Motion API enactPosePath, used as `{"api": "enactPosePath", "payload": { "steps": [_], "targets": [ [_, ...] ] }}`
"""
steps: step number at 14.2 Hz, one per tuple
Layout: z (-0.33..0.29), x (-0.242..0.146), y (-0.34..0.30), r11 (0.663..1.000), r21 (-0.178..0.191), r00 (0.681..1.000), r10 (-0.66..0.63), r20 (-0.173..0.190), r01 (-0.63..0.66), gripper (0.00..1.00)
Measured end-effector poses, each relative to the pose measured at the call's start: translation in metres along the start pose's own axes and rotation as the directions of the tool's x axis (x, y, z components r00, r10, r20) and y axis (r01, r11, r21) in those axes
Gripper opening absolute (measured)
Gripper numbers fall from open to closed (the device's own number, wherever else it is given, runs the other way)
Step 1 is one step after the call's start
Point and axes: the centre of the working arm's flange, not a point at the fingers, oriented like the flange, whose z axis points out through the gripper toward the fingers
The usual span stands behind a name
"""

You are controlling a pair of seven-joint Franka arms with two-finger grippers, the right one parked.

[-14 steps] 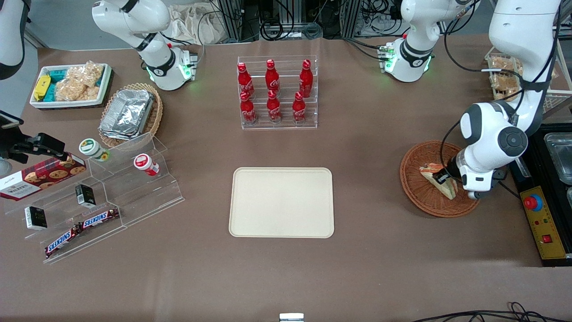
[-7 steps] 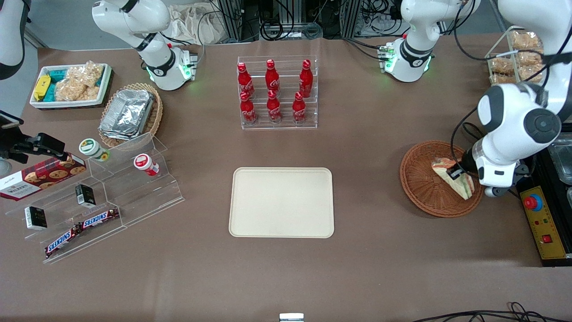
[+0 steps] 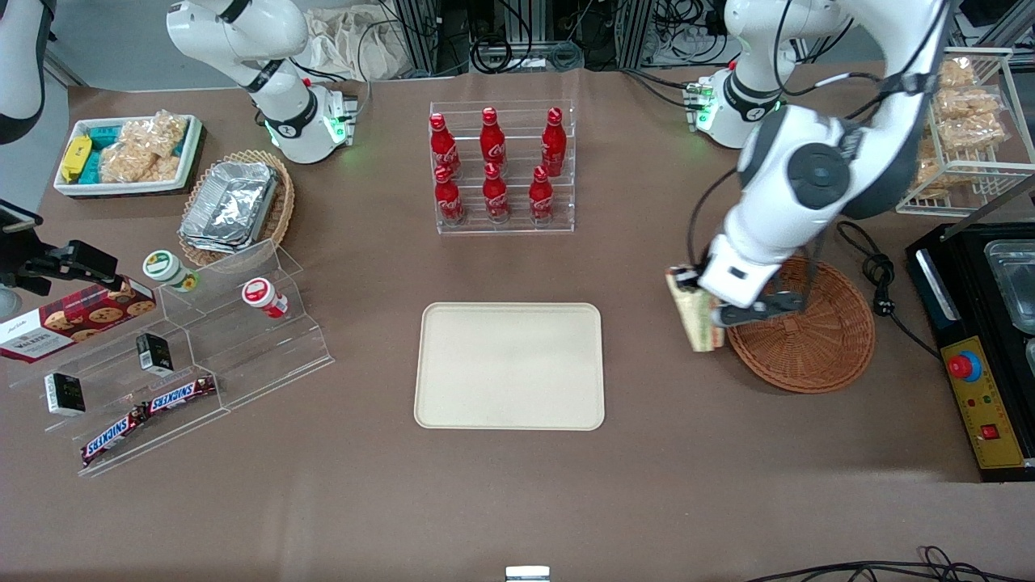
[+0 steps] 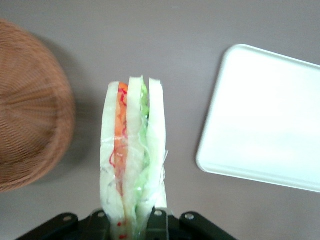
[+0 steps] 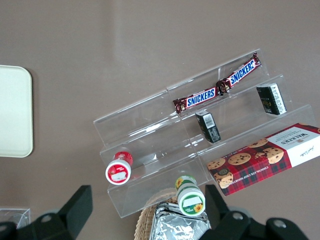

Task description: Place sandwich from basket to tray

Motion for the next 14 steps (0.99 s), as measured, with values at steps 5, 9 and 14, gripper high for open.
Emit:
{"api": "enactPosePath", "payload": {
  "steps": [5,9,14],
  "targets": [
    [0.081,-0.025,0.076,0.987,-0.108,0.992,0.122,-0.016,-0.123,0.17],
    [0.13,-0.002,0.104,0.973,-0.093,0.978,0.206,-0.043,-0.209,0.17],
    [0.175,0.028,0.111,0.975,-0.111,0.979,0.187,-0.077,-0.195,0.49]
  ]
}}
